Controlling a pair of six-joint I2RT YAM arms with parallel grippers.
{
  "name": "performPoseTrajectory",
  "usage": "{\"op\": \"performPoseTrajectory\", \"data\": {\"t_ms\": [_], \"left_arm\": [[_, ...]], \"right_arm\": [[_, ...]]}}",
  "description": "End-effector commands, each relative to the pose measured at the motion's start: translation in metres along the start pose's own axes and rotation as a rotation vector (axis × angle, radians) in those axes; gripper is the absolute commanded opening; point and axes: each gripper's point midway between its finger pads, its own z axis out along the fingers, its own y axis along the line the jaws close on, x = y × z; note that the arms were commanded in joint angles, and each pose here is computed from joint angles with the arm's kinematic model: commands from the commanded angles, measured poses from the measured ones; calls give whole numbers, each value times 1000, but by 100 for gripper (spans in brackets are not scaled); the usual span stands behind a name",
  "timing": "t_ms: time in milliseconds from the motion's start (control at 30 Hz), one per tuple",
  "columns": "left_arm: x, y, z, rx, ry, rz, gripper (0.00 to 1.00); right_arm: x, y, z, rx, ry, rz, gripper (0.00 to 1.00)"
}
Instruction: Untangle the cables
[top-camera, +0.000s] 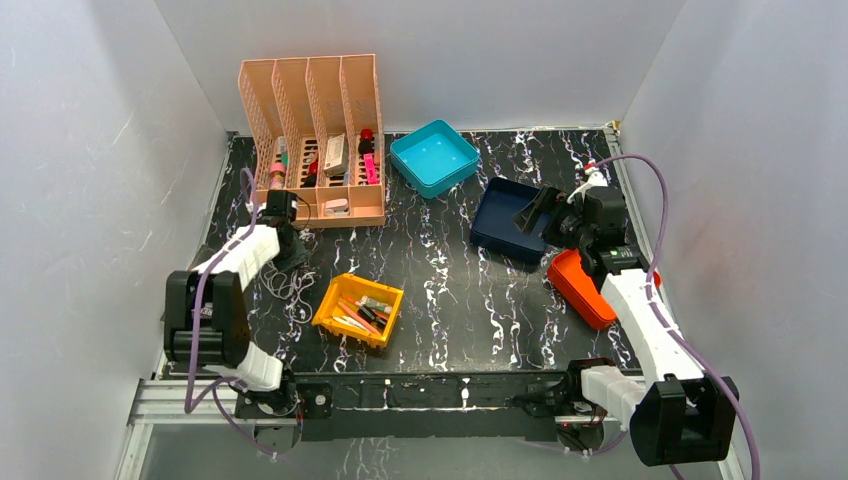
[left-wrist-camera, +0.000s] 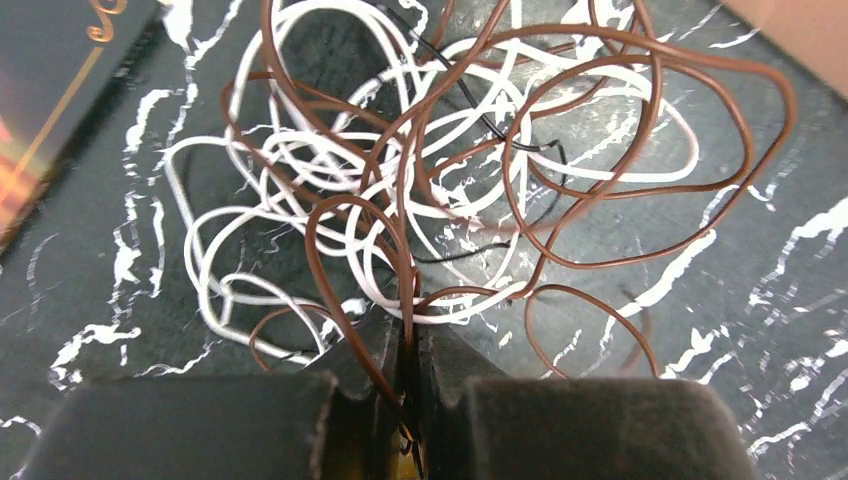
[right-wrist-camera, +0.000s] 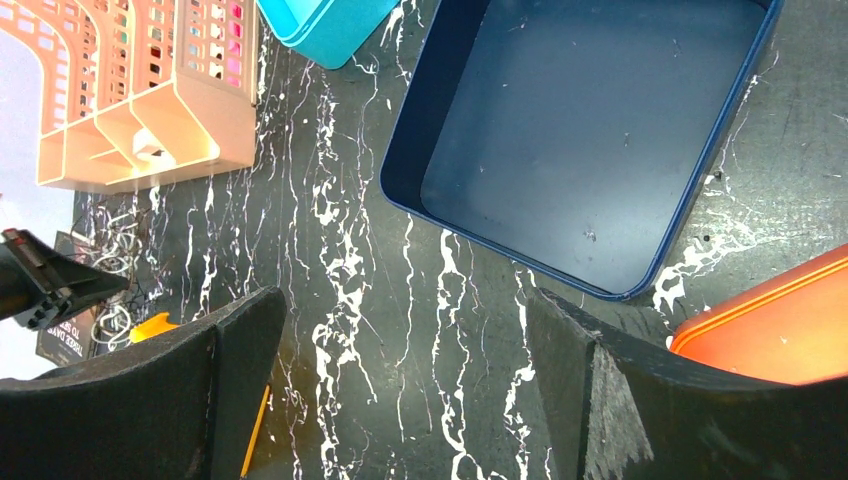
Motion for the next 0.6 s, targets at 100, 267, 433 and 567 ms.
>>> {"op": "performPoseTrajectory", "data": {"t_ms": [100, 267, 433, 567], "left_arm": [[-44, 9, -64, 46, -209, 31, 0], [-71, 0, -109, 127, -310, 70, 0], [-93, -15, -155, 201, -394, 115, 0], [-101, -51, -197, 288, -462, 196, 0]], "right_arm": [[-25, 10, -15, -9, -101, -13, 98], [-31, 12, -22, -6, -134, -13, 98], [-37, 14, -27, 1, -159, -21, 98], [-41, 16, -31, -3, -179, -24, 98]]}}
